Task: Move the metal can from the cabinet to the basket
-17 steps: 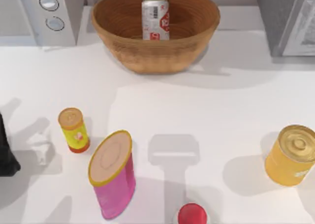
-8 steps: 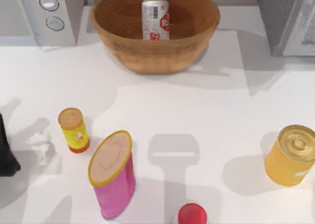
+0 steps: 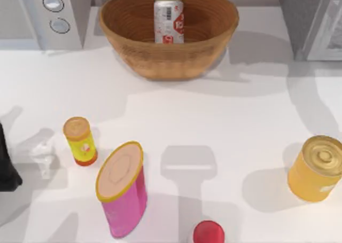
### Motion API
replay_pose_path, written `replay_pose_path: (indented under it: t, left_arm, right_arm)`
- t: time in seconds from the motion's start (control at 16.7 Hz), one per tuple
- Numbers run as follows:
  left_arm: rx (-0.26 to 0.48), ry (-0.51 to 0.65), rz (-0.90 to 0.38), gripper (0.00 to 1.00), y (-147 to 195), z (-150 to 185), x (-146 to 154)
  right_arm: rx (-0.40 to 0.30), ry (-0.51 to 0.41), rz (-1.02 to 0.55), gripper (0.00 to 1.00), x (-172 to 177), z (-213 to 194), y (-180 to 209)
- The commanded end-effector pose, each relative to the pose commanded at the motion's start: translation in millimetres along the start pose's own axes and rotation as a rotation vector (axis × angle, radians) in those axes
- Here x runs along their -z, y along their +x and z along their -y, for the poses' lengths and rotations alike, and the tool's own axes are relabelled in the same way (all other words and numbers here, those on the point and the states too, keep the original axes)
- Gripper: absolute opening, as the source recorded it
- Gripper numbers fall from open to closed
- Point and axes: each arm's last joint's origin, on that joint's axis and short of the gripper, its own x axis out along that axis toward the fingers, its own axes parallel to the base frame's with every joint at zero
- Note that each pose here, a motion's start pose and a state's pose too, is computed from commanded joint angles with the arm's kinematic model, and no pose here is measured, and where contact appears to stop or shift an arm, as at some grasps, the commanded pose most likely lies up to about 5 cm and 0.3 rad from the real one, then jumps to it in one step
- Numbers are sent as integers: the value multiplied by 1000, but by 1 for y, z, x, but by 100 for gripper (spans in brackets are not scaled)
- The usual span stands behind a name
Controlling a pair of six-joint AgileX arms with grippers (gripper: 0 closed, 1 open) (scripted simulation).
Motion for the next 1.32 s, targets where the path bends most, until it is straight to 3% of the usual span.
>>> replay_pose_path:
  t: [0.42, 0.54, 0.96, 1.32]
  left_arm:
    - [0, 0, 0, 100, 0, 0, 0]
    - [0, 0, 0, 100, 0, 0, 0]
    - [0, 0, 0, 100, 0, 0, 0]
    - [0, 0, 0, 100, 0, 0, 0]
  right_arm:
    - [0, -1, -1, 100, 1, -16, -10]
    - [41, -3, 22, 100, -6, -6, -17]
    - [41, -5, 17, 100, -5, -6, 31]
    - [37, 0, 35, 100, -9, -4, 22]
